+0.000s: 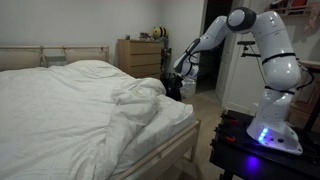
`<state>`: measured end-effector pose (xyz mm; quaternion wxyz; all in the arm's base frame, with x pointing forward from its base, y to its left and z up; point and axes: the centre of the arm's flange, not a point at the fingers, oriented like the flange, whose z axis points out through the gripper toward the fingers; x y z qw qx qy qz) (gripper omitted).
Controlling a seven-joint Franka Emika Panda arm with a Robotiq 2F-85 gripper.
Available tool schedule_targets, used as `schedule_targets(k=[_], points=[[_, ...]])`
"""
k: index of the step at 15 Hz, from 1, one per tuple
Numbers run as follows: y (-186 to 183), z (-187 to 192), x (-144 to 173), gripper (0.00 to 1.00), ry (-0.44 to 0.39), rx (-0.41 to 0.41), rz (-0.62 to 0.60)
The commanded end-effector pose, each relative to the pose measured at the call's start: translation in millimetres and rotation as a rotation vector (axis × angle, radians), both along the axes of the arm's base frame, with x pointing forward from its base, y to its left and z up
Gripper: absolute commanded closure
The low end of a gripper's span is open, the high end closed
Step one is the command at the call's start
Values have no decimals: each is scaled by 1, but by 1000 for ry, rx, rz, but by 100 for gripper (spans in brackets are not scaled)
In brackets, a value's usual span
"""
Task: Completely cover the white blanket over the bed
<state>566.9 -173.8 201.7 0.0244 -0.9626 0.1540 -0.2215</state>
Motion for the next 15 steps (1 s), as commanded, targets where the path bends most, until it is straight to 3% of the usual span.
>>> schedule_targets(k=[1, 5, 8, 12, 15], points=[[0, 2, 0, 0, -3, -1, 0], [0, 6, 1, 0, -10, -3, 0], [-6, -10, 23, 0, -33, 2, -47], [-27, -29, 38, 0, -120, 17, -201], [-44, -48, 46, 0, -205, 84, -291]])
